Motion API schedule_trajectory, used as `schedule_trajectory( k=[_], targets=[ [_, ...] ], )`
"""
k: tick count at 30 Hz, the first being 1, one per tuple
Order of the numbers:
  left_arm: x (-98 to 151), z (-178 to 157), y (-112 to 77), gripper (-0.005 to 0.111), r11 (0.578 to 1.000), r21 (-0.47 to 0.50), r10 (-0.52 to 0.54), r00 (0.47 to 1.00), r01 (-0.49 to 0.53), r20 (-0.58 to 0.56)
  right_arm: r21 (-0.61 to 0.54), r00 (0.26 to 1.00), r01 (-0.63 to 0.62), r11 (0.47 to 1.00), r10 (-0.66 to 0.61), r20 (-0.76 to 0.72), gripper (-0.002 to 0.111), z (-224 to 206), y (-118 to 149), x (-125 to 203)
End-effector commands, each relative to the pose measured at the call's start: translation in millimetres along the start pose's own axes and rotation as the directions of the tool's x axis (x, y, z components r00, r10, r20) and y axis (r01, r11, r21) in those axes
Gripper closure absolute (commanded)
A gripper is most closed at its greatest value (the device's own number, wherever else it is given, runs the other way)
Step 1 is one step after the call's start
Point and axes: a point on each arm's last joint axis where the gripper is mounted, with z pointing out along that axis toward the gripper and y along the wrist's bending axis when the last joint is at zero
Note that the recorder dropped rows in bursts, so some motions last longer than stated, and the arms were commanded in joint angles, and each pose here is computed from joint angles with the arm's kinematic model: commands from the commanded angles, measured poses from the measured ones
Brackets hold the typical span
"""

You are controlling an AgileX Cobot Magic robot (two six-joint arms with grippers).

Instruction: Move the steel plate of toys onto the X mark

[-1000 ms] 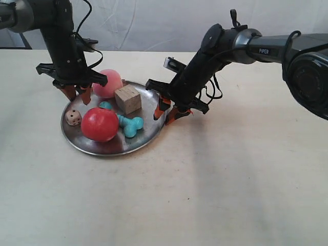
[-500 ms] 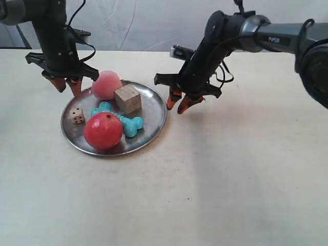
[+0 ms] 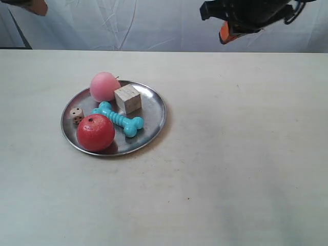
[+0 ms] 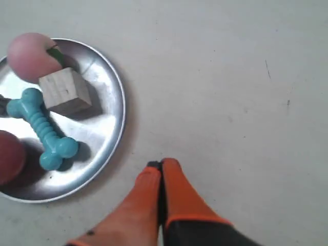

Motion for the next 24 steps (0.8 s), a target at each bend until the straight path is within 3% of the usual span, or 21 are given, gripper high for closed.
schedule_trajectory(
  k=[1,4,5,6,9,14,24],
  targets=[
    [48,-72,-8.9,0.107,0.997,0.082,-0.007,0.958,-0.017,0.285,0.000,0.979,0.076,0.997,-0.075,0.191,0.108,-56,20,65],
    [112,-107,-11.2,0.107,0.995,0.093,-0.014,0.888,-0.032,0.460,-0.005,0.911,0.110,0.994,-0.099,0.401,0.108,-79,25,134],
    [122,-110,-10.0,0.107,0.997,0.071,0.003,0.878,-0.042,0.479,-0.002,0.893,0.111,0.994,-0.099,0.440,0.108,-81,23,147],
    [141,-115,-7.9,0.107,0.997,0.024,0.056,0.879,-0.076,0.473,0.007,0.859,0.105,0.994,-0.094,0.503,0.108,-85,18,167],
    [162,-126,-6.0,0.107,0.993,-0.019,0.116,0.899,-0.119,0.423,-0.013,0.854,0.075,0.997,-0.058,0.517,0.108,-85,13,195],
    [178,-147,-5.6,0.107,0.990,-0.036,0.136,0.893,-0.133,0.429,-0.063,0.883,0.036,0.997,-0.002,0.470,0.108,-87,12,217],
    [186,-162,-5.9,0.107,0.990,-0.045,0.136,0.864,-0.131,0.485,-0.072,0.876,0.046,0.996,-0.005,0.482,0.108,-95,13,222]
  ],
)
